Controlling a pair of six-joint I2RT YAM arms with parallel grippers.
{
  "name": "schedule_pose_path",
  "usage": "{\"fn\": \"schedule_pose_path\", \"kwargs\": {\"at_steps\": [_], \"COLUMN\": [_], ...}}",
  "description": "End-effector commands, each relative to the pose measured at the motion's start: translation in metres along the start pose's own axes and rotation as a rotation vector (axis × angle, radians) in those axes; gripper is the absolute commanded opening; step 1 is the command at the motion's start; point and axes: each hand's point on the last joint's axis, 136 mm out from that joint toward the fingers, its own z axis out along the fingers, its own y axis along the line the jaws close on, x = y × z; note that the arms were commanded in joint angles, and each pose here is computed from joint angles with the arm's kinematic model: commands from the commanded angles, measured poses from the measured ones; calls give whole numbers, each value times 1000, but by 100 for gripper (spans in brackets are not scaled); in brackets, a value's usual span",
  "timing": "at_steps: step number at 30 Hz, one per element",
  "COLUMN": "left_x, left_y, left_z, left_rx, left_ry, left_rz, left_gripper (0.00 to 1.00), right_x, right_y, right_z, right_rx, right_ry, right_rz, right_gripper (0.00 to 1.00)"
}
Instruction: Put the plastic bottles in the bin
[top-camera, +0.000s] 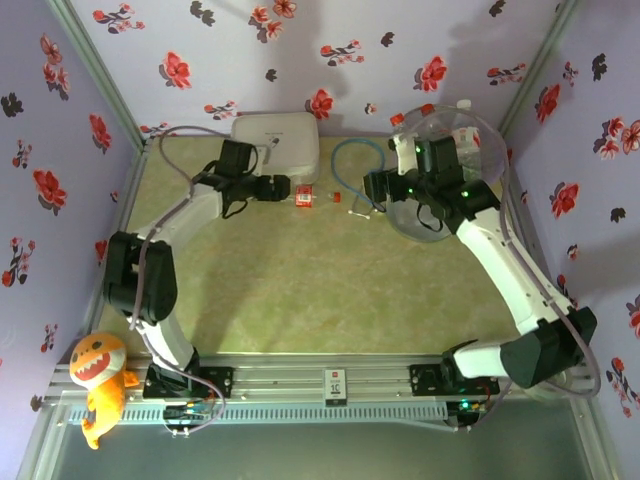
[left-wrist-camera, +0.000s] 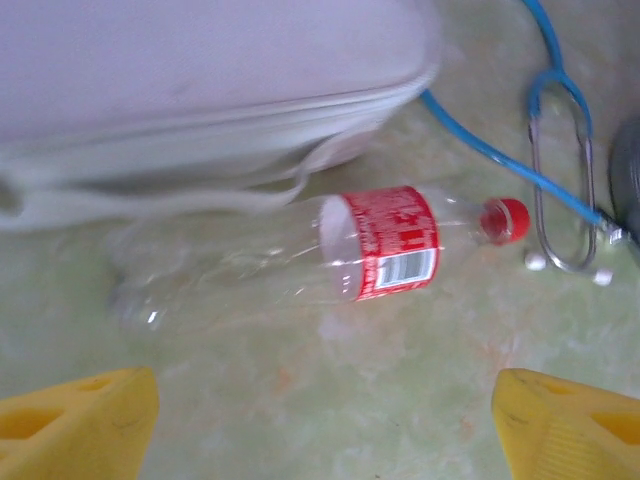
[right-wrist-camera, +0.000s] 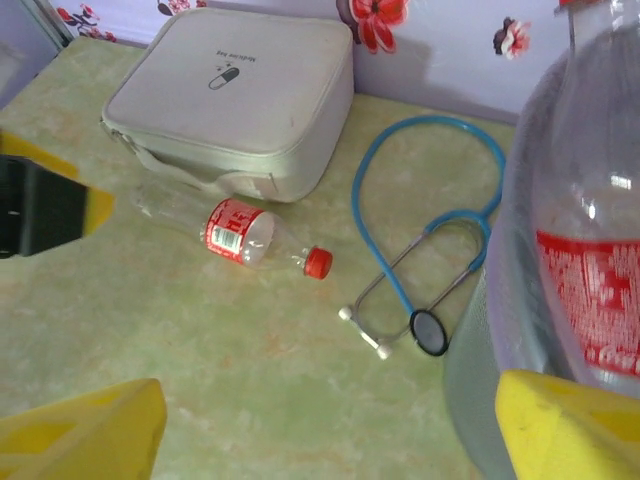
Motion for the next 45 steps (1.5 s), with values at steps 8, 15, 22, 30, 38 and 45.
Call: {"fn": "schedule_pose_path", "kwargs": {"at_steps": [8,15,22,30,38,45], "left_x": [16,6,15,36,73,58], "left_y": [-35,-35,-33,-32,-59,-52], "left_z": [55,82,102,107,65,49], "left_rx": [193,145,133,137,168,-81], "left_ry": [144,63,88,185,270,228], "left_rz": [347,363,402,415,419,174], "left_gripper": [91,94,95,94,93,100], "right_x": [48,55,55,58,60,62], "right_y": [-7,-4,-3,-6,-13,-15], "right_z": [-13,-11,-12,-16,-21,-15], "right_rx": [5,-16,-19,1,30,32], "right_ry": [90,114,117,113,111,107], "right_rz": [157,164,160,157,139,152], "right_gripper": [91,90,90,90,91,91]}}
